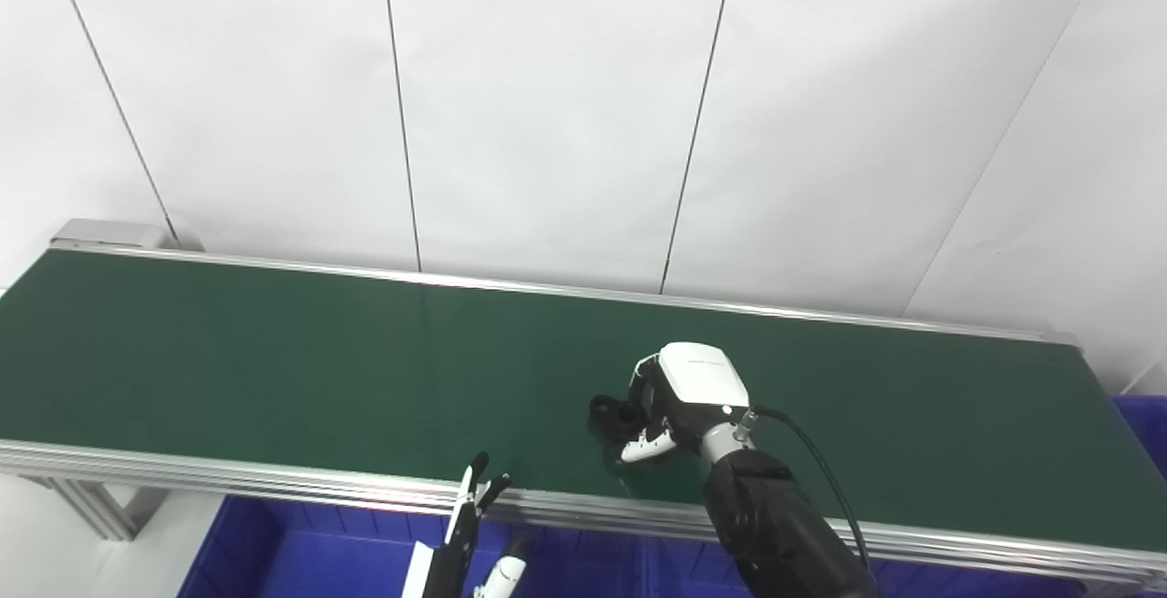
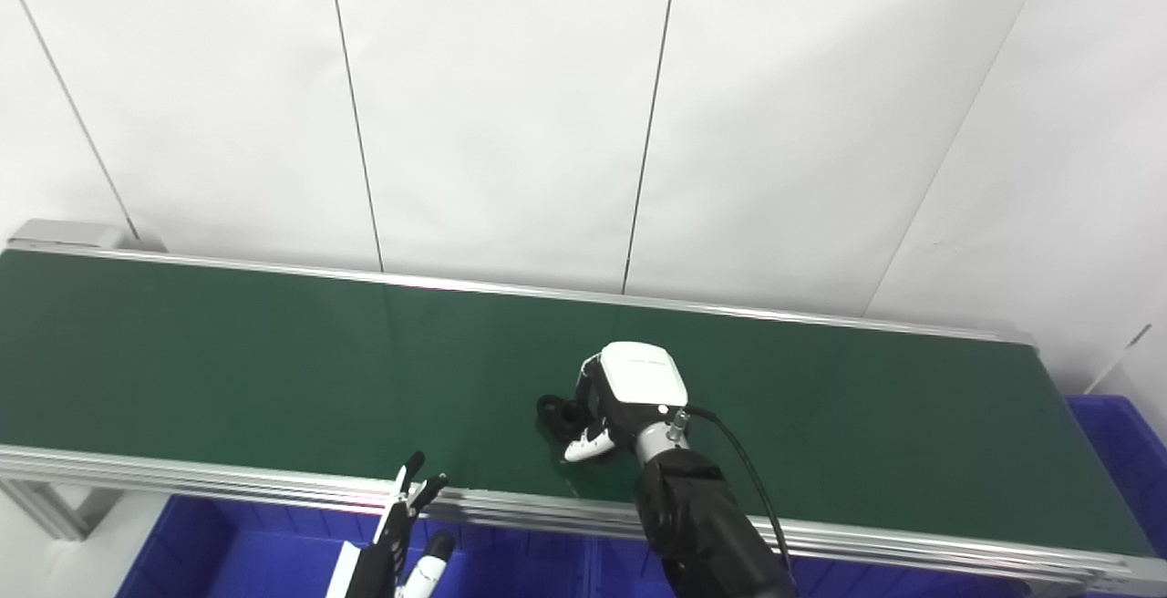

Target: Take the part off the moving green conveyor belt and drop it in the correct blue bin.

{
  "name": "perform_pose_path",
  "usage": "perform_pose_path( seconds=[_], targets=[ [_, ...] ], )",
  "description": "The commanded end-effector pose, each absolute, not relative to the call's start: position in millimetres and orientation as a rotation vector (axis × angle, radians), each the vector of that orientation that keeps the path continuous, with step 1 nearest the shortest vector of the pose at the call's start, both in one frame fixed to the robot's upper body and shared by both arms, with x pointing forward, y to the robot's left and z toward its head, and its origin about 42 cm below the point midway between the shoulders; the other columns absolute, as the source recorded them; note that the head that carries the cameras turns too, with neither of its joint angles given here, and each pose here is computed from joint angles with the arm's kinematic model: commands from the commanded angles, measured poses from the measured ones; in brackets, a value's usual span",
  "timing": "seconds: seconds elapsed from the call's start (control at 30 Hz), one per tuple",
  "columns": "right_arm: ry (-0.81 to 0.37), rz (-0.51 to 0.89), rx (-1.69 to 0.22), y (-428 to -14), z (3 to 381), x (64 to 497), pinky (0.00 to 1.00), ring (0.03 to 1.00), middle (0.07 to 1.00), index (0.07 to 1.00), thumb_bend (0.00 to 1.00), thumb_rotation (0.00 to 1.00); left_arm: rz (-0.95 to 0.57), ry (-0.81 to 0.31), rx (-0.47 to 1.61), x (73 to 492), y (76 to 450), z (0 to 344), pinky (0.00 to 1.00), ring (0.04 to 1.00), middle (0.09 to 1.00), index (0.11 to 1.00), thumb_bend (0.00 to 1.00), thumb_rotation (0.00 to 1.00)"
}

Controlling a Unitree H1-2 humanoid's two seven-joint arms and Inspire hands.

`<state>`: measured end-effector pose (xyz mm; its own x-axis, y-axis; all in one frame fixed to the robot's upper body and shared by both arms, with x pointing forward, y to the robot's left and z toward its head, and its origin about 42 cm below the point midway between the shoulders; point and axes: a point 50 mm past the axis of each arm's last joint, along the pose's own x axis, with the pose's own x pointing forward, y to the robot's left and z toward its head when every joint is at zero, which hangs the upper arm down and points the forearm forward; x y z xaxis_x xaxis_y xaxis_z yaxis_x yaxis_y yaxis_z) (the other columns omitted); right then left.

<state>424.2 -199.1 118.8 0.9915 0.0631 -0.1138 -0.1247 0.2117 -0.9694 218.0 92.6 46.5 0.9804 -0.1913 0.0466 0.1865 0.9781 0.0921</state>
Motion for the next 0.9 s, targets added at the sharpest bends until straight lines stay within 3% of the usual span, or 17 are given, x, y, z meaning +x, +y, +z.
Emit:
perform_pose_path(
  seconds=[0.0, 0.3, 0.73, 0.87],
  targets=[
    [0.108, 0.116, -1.385, -213, 103, 418, 0.21, 0.271, 0.35, 0.483, 0.5, 0.15, -0.215, -0.01, -0.015, 184, 60, 46, 0.97, 0.918, 0.892, 1.0, 0.51, 0.86],
    [0.065, 0.077, -1.357, -207, 101, 414, 0.15, 0.201, 0.271, 0.476, 0.5, 0.16, -0.216, -0.006, -0.023, 183, 62, 47, 0.95, 0.897, 0.868, 1.0, 0.48, 0.85],
    [0.032, 0.051, -1.292, -206, 105, 408, 0.17, 0.229, 0.297, 0.478, 0.5, 0.16, -0.215, -0.003, -0.034, 183, 60, 48, 0.97, 0.902, 0.862, 1.0, 0.5, 0.86],
    [-0.055, 0.054, -1.252, -202, 127, 397, 0.17, 0.219, 0.287, 0.482, 0.5, 0.16, -0.217, -0.001, -0.038, 185, 60, 48, 0.98, 0.905, 0.862, 1.0, 0.49, 0.88]
  ],
)
